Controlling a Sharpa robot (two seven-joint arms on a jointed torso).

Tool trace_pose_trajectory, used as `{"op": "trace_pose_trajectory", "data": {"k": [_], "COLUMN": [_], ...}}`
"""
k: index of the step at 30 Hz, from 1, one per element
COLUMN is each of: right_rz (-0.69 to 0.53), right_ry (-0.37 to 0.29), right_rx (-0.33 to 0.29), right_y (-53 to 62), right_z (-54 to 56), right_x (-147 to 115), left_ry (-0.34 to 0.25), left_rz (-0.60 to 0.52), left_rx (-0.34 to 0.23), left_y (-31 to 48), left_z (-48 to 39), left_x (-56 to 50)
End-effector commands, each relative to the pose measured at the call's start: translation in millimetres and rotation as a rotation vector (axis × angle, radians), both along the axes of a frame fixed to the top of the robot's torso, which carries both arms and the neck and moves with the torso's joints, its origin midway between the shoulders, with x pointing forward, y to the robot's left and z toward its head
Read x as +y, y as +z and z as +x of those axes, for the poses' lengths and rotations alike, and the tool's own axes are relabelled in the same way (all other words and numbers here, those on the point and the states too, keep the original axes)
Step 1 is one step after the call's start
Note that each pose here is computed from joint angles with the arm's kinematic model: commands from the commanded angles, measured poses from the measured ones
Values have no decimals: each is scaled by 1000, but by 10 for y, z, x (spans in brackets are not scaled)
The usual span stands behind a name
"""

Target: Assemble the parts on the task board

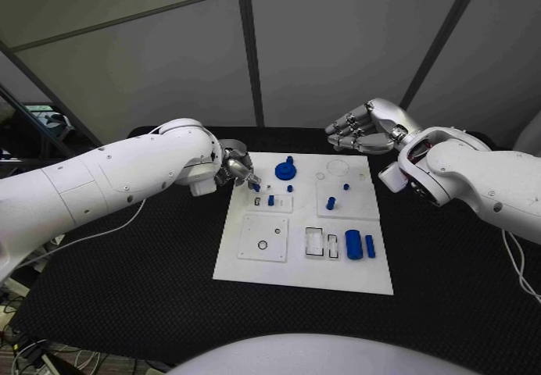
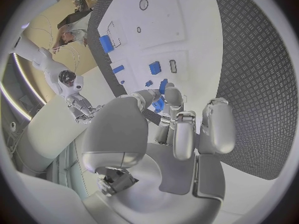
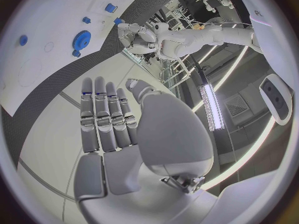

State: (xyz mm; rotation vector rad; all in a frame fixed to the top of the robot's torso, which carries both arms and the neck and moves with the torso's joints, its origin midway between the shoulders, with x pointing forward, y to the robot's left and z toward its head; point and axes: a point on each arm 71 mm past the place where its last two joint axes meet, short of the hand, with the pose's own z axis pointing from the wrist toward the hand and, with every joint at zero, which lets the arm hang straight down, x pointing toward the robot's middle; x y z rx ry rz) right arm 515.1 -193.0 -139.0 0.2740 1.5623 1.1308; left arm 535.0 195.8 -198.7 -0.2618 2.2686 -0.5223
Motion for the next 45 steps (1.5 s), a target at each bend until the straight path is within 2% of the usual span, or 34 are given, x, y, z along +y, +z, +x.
{"op": "trace_pose_trajectory", "data": {"k": [1,10,16,31,45], "right_rz": [-3,-4,-4,-3,-4], "right_ry": [5,4,3,2,3], "right_rx": [-12,-12,-12,-14,-13], "right_y": [15,14,13,13,12], "right_z": [0,2,3,3,2], "right_x": [2,-1,-3,-1,-4], "left_ry": [9,45,50,31,8], "left_rz": [11,11,13,27,46], "left_rx": [-92,-131,-125,-92,-78], "left_y": [19,-70,-126,-226,-254], "left_z": [-28,-145,-202,-261,-285], "left_x": [-1,63,79,24,-1]}}
